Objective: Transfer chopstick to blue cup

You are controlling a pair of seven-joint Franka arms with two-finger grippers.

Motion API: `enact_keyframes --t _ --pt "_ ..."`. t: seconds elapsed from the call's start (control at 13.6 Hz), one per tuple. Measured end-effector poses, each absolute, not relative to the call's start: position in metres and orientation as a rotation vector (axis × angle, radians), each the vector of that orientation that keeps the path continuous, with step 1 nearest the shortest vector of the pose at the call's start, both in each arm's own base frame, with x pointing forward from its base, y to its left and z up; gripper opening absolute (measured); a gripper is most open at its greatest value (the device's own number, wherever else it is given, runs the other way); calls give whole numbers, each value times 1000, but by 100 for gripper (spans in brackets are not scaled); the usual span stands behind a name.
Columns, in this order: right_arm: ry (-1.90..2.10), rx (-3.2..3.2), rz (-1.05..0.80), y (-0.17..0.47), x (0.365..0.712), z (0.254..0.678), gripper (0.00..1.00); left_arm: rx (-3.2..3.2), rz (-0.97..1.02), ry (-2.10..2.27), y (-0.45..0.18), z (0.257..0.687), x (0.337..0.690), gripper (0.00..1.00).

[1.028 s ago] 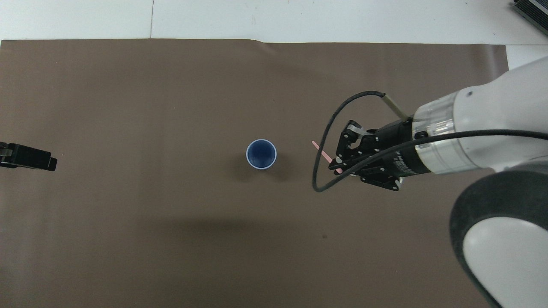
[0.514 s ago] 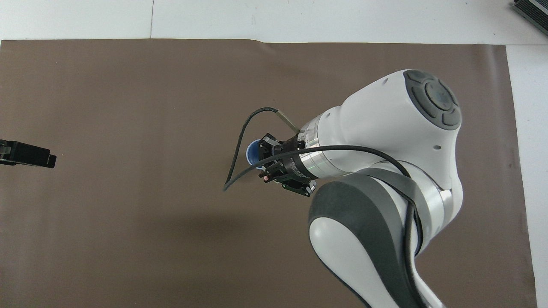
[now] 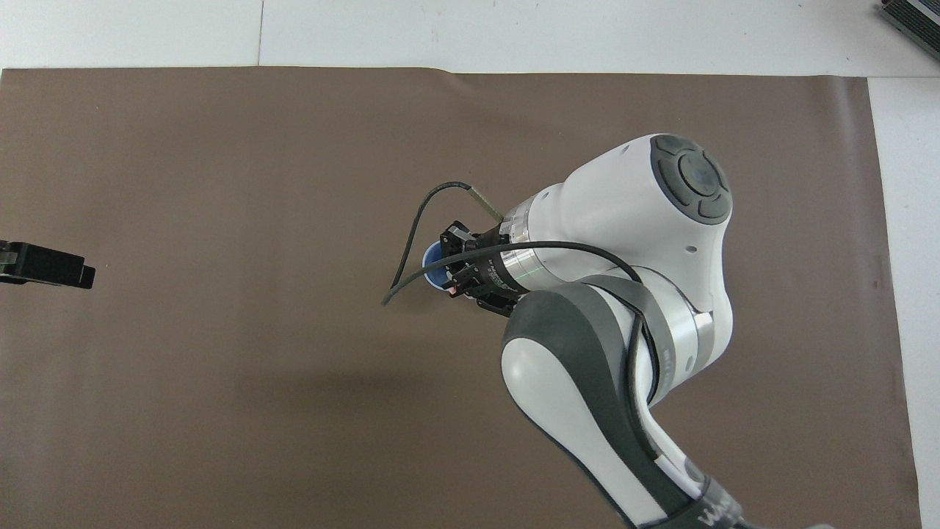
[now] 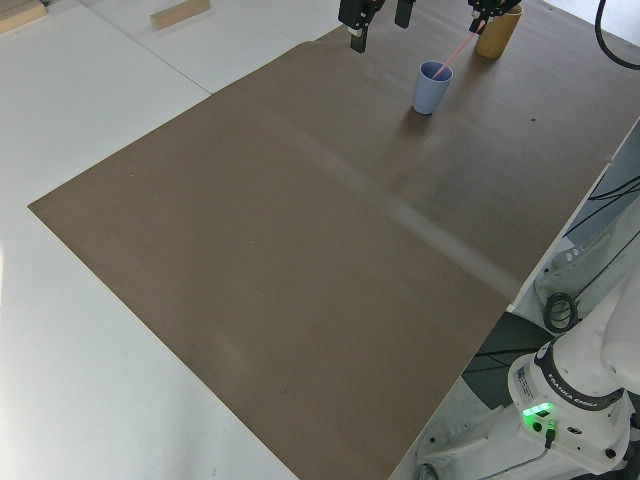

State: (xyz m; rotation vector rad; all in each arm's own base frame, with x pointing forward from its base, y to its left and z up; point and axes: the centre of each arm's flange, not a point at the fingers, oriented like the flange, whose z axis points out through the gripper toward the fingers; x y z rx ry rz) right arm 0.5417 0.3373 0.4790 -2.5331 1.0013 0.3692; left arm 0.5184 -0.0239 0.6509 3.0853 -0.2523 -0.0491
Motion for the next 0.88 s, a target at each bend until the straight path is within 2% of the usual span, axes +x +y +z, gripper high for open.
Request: enact_keyframes --t 0.15,0.22,0.51,0.73,0.88 --pt "988 -2533 337 333 544 468 9 3085 -51 -248 -22 651 518 100" --pt "990 -2528 320 332 545 465 16 3085 -51 -247 -22 651 518 100" --pt "976 -2520 276 329 549 468 63 3085 -53 -248 -22 650 518 100" --pt "927 -2578 90 304 566 500 97 3087 -60 -249 -22 649 518 100" --pt "861 -2669 -44 264 574 527 100 3090 -62 -250 -22 648 519 100"
